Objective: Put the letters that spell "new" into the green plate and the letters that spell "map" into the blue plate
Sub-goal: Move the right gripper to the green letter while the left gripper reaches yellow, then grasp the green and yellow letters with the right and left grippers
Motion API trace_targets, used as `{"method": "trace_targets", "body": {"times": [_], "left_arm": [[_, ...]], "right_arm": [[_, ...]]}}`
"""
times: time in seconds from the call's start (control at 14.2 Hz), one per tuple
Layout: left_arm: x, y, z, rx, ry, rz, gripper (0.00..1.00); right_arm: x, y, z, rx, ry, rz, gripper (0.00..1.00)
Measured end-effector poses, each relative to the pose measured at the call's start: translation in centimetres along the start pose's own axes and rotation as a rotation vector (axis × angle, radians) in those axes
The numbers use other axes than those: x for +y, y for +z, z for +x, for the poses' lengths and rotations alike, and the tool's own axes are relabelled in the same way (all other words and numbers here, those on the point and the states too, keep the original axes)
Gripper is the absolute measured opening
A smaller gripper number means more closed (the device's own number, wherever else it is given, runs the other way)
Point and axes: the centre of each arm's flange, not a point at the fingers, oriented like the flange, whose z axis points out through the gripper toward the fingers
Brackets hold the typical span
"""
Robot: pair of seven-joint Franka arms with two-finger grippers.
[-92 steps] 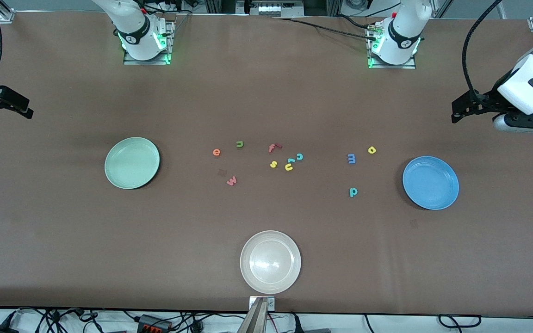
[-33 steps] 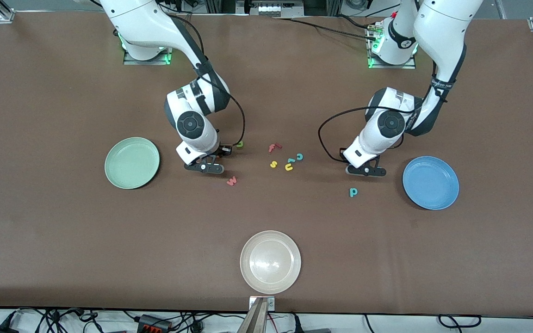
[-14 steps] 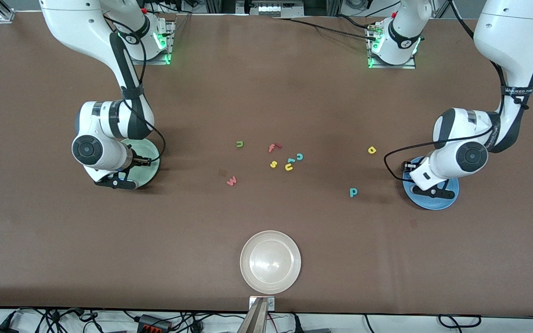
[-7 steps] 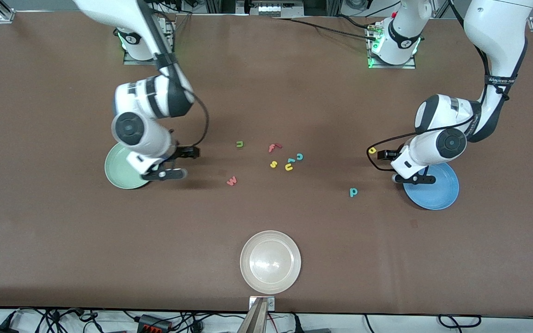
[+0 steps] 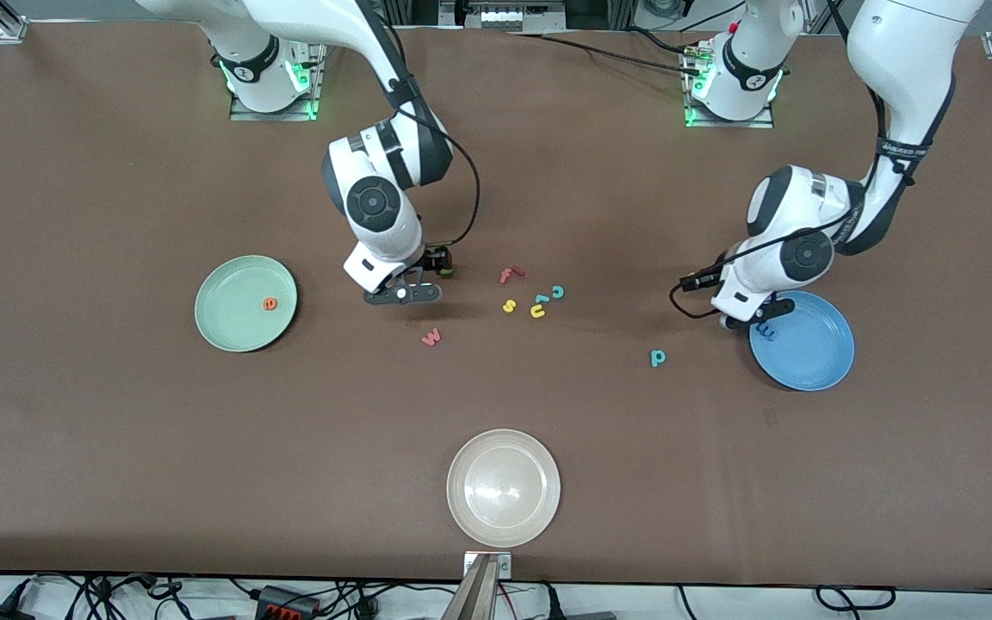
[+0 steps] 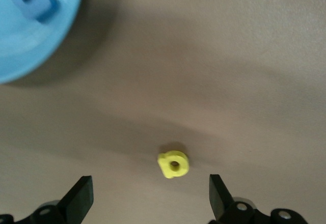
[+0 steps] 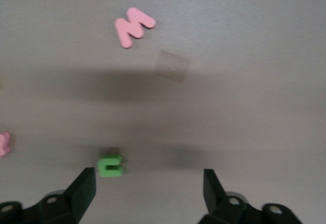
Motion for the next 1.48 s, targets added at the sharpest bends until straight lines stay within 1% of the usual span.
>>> {"method": "trace_targets", "body": {"times": [0.07,0.14,0.21,0.28,0.35,0.42,0.49,0.56,0.63,0.7,0.77,0.84,0.91,0.98,1.05,1.12,1.19,1.27,1.34,1.41,1.48], "left_arm": [[0.3,0.4,-0.2,-0.004,-0.018,0.001,0.99],[0.6,0.8,-0.3,-0.01,-0.026,0.004,0.96],[0.9,1.3,-0.5,-0.017,-0.029,0.005,0.87],[1.0,1.8,-0.5,-0.021,-0.03,0.003,0.74],[1.1,2.3,-0.5,-0.026,-0.03,0.001,0.63],[1.2,2.7,-0.4,-0.027,-0.031,-0.004,0.61],[1.3,3.0,-0.3,-0.025,-0.032,-0.01,0.61],[1.4,3.0,-0.3,-0.022,-0.033,-0.018,0.54],[1.6,2.9,-0.3,-0.019,-0.033,-0.022,0.44],[1.5,2.8,-0.2,-0.019,-0.035,-0.021,0.32],[1.5,2.7,-0.2,-0.017,-0.035,-0.022,0.29],[1.5,2.6,-0.2,-0.016,-0.035,-0.023,0.29],[1.5,2.5,-0.1,-0.014,-0.036,-0.024,0.29],[1.5,2.4,-0.1,-0.012,-0.037,-0.024,0.29],[1.5,2.1,0.1,-0.006,-0.038,-0.028,0.27],[1.5,1.7,0.3,0.001,-0.04,-0.033,0.27],[1.6,1.1,0.5,0.002,-0.041,-0.031,0.27],[1.6,0.1,0.9,-0.009,-0.039,-0.017,0.27],[1.6,-1.4,1.5,-0.016,-0.026,0.004,0.27],[1.4,-3.4,2.4,-0.009,0.0,0.03,0.27],[1.0,-5.5,3.4,0.005,0.027,0.051,0.27]], "right_arm": [[-0.6,0.3,-0.2,0.01,0.005,0.003,0.84],[-1.1,0.6,-0.4,0.022,0.012,0.003,0.84],[-1.8,1.1,-0.7,0.031,0.019,0.0,0.85],[-2.3,1.6,-0.9,0.039,0.026,-0.004,0.83],[-2.9,2.2,-1.1,0.045,0.032,-0.006,0.83],[-3.4,2.9,-1.3,0.045,0.034,-0.009,0.81],[-3.8,3.5,-1.5,0.042,0.034,-0.011,0.81],[-4.1,4.1,-1.6,0.04,0.036,-0.011,0.77],[-4.3,4.5,-1.6,0.038,0.035,-0.014,0.76],[-4.5,4.8,-1.7,0.037,0.034,-0.017,0.69],[-4.6,5.0,-1.8,0.036,0.032,-0.019,0.69],[-4.7,5.1,-1.9,0.036,0.03,-0.02,0.64],[-4.8,5.1,-1.9,0.035,0.029,-0.021,0.55],[-4.8,5.2,-2.0,0.034,0.028,-0.021,0.55],[-4.9,5.4,-2.1,0.031,0.026,-0.022,0.48],[-5.0,5.6,-2.2,0.027,0.023,-0.023,0.48],[-5.2,5.6,-2.3,0.029,0.021,-0.021,0.42],[-5.4,5.5,-2.3,0.028,0.02,-0.019,0.36],[-5.4,5.5,-2.3,0.028,0.02,-0.019,0.36],[-5.4,5.5,-2.3,0.029,0.02,-0.018,0.29],[-5.4,5.5,-2.3,0.028,0.021,-0.018,0.27]]}}
